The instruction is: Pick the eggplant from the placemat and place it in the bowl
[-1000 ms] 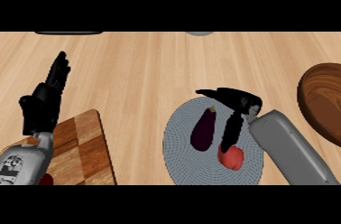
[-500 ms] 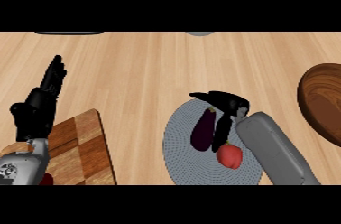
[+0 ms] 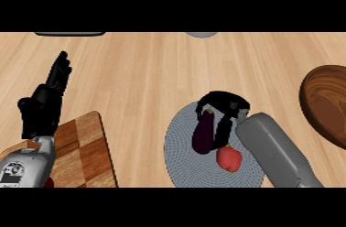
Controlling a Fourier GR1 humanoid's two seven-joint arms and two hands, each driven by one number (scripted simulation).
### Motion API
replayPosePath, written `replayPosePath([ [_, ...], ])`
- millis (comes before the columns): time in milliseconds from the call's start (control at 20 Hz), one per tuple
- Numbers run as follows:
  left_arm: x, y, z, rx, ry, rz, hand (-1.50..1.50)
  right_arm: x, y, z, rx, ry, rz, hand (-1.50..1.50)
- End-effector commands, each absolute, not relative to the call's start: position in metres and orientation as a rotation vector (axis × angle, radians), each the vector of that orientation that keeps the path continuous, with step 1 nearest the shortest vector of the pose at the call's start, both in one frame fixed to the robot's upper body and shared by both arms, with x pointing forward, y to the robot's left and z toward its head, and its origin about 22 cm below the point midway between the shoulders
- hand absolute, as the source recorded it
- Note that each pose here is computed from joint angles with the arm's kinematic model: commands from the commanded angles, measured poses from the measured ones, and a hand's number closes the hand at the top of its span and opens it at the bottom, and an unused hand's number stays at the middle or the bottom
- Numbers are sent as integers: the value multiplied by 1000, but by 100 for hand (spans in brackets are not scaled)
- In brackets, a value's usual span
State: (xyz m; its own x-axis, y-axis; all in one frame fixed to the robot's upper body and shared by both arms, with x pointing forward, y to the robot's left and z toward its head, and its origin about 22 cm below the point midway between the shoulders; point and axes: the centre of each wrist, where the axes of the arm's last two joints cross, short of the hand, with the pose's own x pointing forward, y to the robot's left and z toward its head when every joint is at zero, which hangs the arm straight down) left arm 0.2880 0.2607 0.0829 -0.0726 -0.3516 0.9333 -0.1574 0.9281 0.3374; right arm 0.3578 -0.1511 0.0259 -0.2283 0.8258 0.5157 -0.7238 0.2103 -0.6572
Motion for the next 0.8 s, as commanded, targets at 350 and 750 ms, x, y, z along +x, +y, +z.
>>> replayPosePath([
  [350, 274, 266, 70, 400, -1643, -176, 0, 346, -156, 37, -75, -1205, 1443, 150],
  [750, 284, 262, 75, 401, -1639, -159, 0, 336, -85, 64, -591, -1171, 910, 150],
])
